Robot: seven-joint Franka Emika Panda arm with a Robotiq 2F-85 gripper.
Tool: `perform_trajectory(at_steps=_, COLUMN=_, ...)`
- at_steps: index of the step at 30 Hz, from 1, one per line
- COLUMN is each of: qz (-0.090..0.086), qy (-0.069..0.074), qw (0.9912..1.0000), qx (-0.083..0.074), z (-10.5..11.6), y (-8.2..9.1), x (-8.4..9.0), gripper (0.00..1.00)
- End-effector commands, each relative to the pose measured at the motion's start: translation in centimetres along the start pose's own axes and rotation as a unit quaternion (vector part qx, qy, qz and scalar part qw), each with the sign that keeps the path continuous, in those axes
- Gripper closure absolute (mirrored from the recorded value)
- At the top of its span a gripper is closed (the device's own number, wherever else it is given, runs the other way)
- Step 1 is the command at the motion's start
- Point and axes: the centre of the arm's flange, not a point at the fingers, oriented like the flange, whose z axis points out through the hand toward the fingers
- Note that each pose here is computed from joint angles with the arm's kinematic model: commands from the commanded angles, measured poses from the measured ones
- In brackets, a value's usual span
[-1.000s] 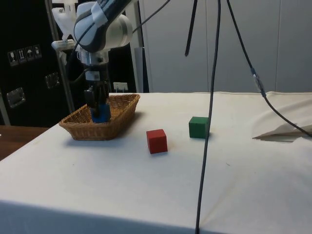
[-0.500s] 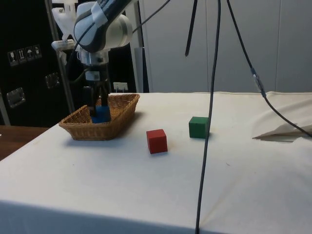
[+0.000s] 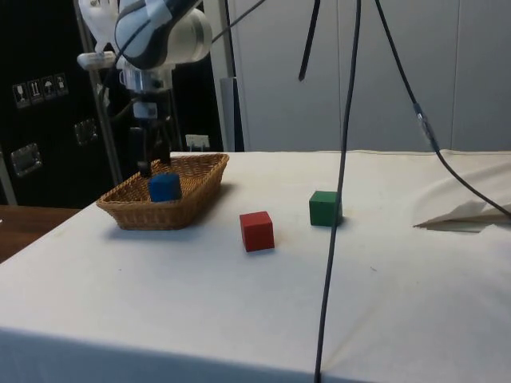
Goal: Pick up the blue cube and place it into the basket.
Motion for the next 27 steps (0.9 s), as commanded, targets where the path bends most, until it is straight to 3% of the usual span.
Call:
perform_trajectory(at_steps=1, qz=-0.003, qy=-0.001, qw=1.00000, qx=-0.001, z=-0.5, y=-0.1, x=0.0, gripper=0.00)
perform_trajectory(at_steps=12, qz=-0.009, qy=-0.002, qw=0.99996, qx=-0.001, z=-4.3, y=-0.4, x=0.2, gripper=0.00)
perform_trajectory(at_steps=13, qz=-0.008, qy=0.002, qw=0.99997, qx=0.001, z=-3.8, y=-0.3, x=0.3, gripper=0.00)
perform_trajectory(at_steps=16, qz=-0.008, qy=-0.003, qw=0.99996, qx=0.001, z=-5.9, y=-0.3, x=0.0, gripper=0.00)
perform_trajectory(at_steps=27, qz=-0.006, qy=-0.004, qw=0.99994, qx=0.008, z=-9.9, y=-0.4, x=-1.1, gripper=0.00)
